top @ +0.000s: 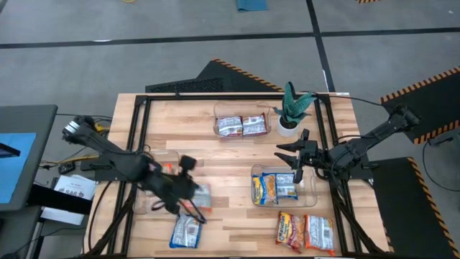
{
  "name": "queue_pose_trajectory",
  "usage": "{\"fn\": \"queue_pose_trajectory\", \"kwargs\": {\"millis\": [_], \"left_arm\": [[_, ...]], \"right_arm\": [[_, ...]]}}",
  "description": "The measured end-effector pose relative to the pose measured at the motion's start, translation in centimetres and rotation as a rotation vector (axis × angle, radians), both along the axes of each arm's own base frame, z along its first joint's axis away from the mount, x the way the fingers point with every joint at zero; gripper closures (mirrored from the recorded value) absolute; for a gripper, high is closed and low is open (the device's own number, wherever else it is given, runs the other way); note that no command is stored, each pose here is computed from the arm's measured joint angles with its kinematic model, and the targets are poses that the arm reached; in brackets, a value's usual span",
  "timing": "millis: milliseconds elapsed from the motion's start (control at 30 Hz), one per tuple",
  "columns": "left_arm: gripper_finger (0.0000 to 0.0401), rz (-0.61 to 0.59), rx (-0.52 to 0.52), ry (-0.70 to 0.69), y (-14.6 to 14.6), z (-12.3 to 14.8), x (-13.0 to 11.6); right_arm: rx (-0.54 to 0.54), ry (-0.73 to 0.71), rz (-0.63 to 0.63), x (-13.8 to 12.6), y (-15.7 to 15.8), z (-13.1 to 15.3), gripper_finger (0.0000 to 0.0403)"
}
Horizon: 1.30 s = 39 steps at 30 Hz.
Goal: Sort Maruchan noodles
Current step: Put the left orange bag into the bottom left transparent bin
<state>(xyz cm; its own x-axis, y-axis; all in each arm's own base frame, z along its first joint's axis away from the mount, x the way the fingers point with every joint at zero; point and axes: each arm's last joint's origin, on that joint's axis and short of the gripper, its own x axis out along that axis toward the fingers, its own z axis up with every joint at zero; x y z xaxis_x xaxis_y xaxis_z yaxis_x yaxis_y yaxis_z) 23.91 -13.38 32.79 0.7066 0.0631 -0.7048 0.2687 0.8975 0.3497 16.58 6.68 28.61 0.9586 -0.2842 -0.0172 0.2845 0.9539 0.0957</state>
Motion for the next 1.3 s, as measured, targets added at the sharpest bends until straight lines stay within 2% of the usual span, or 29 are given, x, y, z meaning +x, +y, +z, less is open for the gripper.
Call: {"fn": "queue_pose_trajectory", "kwargs": {"millis": [200, 300, 467, 567, 700, 833, 967, 1067, 1300], "left_arm": [[0.0401, 0.145, 0.020, -0.128, 2.1, 3.2, -4.1], [0.0401, 0.167, -0.005, -0.100, 2.7, 2.7, -4.4], [0.0397, 0.111, 0.020, 0.009, 2.0, -1.6, -1.2], [0.0373, 0.099, 0.002, 0.038, 1.3, -3.6, 1.5], [0.0311, 0.069, -0.038, 0.147, 0.5, -6.5, 4.4], [0.0232, 0.112, -0.052, 0.264, -0.2, -9.3, 6.3], [0.0169, 0.172, -0.040, 0.368, -0.6, -12.3, 7.0], [0.0140, 0.233, -0.016, 0.435, -0.7, -14.0, 7.1], [0.0125, 0.318, -0.044, 0.455, -0.9, -15.2, 7.2]], "right_arm": [[0.001, 0.000, 0.000, 0.0, 0.0, 0.0, 0.0251], [0.002, -0.001, -0.001, 0.0, 0.0, 0.0, 0.0251], [0.003, -0.002, -0.001, 0.0, 0.0, 0.0, 0.0251], [0.003, -0.002, -0.001, 0.0, 0.0, 0.0, 0.0251], [0.002, -0.001, -0.001, 0.0, 0.0, 0.0, 0.0251], [-0.001, 0.001, -0.001, 0.0, 0.0, 0.0, 0.0251], [-0.006, 0.011, -0.001, 0.0, 0.0, -0.1, 0.0251], [-0.009, 0.017, -0.001, 0.0, 0.0, -0.2, 0.0251], [-0.008, 0.018, -0.001, 0.0, 0.0, -0.2, 0.0251]]}}
